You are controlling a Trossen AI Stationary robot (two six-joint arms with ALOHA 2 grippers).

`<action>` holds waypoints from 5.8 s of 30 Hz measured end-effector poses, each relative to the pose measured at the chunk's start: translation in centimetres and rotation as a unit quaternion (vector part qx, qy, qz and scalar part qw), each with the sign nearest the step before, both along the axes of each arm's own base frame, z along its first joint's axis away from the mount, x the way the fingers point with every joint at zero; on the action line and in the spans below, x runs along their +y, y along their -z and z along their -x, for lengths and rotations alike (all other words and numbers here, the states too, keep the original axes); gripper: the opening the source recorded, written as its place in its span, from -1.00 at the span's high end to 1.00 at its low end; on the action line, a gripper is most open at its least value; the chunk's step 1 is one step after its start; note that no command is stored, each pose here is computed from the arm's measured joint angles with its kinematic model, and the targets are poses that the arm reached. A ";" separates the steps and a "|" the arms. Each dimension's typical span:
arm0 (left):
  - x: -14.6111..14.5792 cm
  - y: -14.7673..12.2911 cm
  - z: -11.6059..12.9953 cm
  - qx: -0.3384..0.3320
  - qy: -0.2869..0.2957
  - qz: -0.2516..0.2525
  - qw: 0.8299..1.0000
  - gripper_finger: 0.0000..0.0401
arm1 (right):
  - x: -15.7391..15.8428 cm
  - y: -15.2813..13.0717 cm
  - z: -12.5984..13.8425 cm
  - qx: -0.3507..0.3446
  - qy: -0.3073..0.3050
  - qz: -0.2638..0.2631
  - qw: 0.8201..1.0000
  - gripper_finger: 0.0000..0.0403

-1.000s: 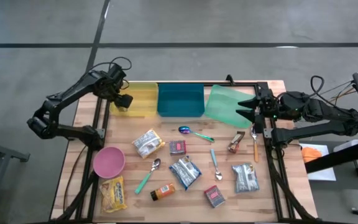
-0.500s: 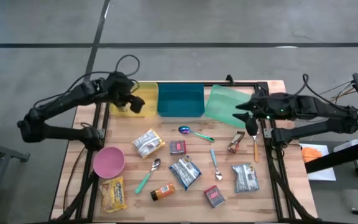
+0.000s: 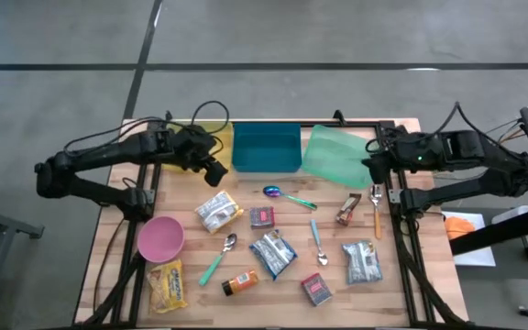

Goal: Pick & Place Food Item
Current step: Put the light blue noodle pack into the green bin

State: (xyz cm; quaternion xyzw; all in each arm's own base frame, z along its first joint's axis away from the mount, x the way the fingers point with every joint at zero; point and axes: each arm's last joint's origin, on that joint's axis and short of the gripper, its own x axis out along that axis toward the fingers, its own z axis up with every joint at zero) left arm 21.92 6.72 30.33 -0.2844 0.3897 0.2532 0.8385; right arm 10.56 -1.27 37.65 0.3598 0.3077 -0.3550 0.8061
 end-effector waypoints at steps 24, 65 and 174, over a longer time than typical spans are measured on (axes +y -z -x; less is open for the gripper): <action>0.1 0.7 -0.7 0.020 0.028 -0.017 0.999 -0.72 | 3.0 7.7 -3.8 0.207 -0.186 -0.115 0.954 0.03; 0.2 0.7 -0.7 0.021 0.031 -0.019 0.999 -0.71 | 6.9 20.4 -3.1 0.216 -0.405 -0.193 0.867 0.03; 0.2 0.8 -0.7 0.024 0.036 -0.024 0.999 -0.71 | 7.2 23.1 -3.2 0.155 -0.388 -0.251 0.873 0.97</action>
